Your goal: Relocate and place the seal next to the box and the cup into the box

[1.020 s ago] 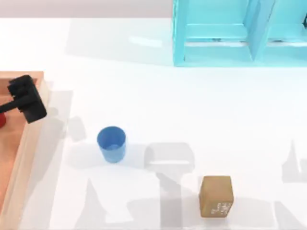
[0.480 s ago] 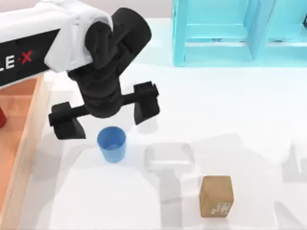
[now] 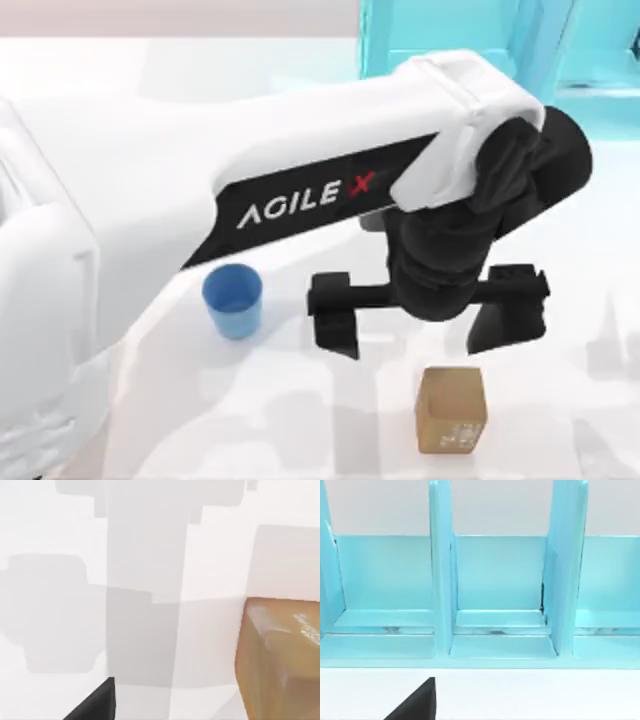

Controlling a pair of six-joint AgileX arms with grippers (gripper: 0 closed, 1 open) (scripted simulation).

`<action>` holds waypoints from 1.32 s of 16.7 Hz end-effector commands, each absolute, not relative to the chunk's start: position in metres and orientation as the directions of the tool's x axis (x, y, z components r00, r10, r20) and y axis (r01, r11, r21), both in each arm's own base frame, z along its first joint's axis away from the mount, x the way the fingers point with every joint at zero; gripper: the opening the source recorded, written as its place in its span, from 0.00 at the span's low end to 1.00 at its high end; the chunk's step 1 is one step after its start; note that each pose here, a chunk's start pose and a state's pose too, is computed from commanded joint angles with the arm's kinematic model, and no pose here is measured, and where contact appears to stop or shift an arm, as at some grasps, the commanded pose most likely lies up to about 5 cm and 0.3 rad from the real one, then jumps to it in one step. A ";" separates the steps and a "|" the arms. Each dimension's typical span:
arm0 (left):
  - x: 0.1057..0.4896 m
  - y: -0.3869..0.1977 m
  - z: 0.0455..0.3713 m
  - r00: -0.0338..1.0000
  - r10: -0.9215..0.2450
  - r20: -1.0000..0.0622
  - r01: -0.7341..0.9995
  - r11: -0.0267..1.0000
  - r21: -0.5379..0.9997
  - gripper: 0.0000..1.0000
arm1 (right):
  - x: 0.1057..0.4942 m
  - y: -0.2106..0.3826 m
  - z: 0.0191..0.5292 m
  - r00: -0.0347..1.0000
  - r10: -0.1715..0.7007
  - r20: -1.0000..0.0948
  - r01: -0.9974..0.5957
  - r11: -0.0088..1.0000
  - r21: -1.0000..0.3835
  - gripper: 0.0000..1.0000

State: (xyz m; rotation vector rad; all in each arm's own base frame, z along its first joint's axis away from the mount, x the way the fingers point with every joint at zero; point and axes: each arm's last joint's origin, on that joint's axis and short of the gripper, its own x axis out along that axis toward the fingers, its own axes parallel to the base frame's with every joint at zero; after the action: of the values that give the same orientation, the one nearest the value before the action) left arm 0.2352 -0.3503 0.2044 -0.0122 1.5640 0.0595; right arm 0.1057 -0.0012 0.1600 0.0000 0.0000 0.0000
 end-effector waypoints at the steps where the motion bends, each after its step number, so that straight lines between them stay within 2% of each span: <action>1: 0.227 -0.361 0.205 0.001 0.026 -1.000 -0.023 0.999 0.026 1.00 | 0.106 -0.001 0.160 1.000 0.000 0.000 0.000 1.000 0.000 1.00; 4: 0.211 -0.379 0.210 -0.002 0.006 -1.000 0.018 1.000 0.006 1.00 | 0.106 -0.001 0.160 1.000 0.000 0.000 0.000 1.000 0.000 1.00; 10: 0.211 -0.378 0.211 0.000 0.003 -1.000 0.018 1.000 0.003 1.00 | 0.106 -0.001 0.160 1.000 0.000 0.000 0.000 1.000 0.000 1.00; 18: 0.211 -0.380 0.139 0.001 0.000 -1.000 0.020 1.000 0.001 1.00 | 0.106 -0.001 0.160 1.000 0.000 0.000 0.000 1.000 0.000 1.00; 22: 0.210 -0.379 0.131 -0.002 0.005 -1.000 0.020 1.000 0.005 1.00 | 0.106 -0.001 0.160 1.000 0.000 0.000 0.000 1.000 0.000 1.00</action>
State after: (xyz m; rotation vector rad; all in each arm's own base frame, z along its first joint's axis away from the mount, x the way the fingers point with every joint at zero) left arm 0.2097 -0.3791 0.1309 0.0195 1.5724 -0.0119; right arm 0.1057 -0.0012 0.1600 0.0000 0.0000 0.0000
